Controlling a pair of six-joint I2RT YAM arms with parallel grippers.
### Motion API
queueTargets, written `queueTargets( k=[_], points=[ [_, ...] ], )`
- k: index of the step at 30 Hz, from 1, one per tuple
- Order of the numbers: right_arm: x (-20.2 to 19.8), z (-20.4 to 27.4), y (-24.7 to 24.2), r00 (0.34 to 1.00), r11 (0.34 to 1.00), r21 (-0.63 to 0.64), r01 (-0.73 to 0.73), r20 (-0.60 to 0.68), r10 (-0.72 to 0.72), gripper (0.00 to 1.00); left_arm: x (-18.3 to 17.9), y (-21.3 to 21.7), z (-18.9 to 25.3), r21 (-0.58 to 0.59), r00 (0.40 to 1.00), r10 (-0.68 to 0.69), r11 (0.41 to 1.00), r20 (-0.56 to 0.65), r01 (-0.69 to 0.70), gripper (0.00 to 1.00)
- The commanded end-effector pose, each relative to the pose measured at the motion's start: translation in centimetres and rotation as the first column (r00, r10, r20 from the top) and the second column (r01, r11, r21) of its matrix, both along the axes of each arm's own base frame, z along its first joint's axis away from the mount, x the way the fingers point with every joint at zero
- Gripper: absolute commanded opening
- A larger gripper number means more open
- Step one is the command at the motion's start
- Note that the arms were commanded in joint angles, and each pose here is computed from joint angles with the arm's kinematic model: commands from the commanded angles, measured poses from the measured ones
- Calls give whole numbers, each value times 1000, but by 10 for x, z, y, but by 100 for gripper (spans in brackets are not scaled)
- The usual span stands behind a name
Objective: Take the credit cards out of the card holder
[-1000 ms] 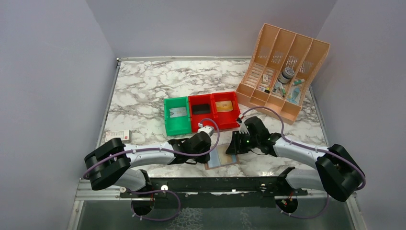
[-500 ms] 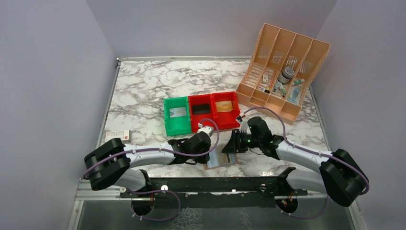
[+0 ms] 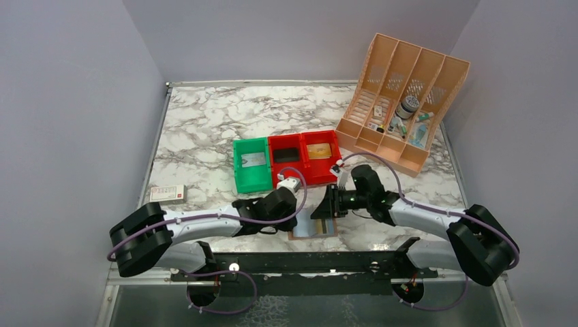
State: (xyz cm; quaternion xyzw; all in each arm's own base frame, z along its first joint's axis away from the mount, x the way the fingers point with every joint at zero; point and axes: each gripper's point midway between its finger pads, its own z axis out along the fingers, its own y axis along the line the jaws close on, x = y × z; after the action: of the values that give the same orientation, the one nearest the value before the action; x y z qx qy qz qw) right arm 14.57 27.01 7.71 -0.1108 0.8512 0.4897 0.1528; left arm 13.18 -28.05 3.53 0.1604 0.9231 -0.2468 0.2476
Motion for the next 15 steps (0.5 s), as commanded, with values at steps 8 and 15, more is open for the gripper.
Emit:
queueTargets(
  k=[8, 15],
  points=[
    [5, 19, 28, 992, 988, 87, -124, 30, 121, 30, 8, 18, 18, -22, 994, 88, 996, 69, -87, 18],
    [8, 17, 46, 988, 985, 78, -151, 33, 149, 30, 13, 33, 31, -35, 982, 162, 987, 101, -160, 23]
  ],
)
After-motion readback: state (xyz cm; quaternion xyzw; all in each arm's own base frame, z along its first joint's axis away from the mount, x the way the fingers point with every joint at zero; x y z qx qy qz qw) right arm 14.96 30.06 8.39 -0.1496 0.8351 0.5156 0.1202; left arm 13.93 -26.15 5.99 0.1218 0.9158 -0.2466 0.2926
